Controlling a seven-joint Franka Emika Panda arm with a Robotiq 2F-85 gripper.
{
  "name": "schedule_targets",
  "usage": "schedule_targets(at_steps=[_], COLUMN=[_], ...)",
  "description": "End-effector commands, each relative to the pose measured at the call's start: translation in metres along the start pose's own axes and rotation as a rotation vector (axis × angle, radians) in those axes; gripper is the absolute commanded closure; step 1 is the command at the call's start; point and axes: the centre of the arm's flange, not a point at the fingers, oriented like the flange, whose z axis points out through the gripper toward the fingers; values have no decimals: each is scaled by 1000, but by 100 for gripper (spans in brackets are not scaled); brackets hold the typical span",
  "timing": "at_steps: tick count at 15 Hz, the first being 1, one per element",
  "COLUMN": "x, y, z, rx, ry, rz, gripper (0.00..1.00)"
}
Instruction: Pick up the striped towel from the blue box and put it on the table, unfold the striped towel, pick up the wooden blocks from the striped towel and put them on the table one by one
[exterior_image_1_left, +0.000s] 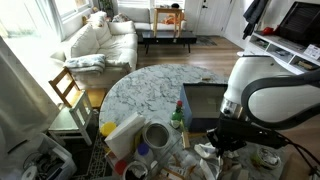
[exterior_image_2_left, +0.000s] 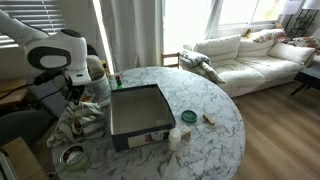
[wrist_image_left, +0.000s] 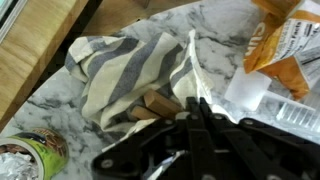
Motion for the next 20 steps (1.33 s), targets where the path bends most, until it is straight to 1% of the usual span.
schedule_targets(at_steps=[1,3,6,8,10,11,12,13,15,20], x=[11,18,28,36,40,42,43,42,37,13], y=[-15,-23,-32,-36,-42,-43,-43,-41,-37,-24], z=[-11,-11,2,12,13,11,7,3,-7,-22], rx=[50,63,102,146,216,227,228,202,136,-16], ry=[76,131,183,230,263,276,283,280,249,107], rz=[-70,-128,-212,-244,-238,-229,-223,-225,-264,-407], gripper=[99,99,99,99,99,71,70,64,49,12])
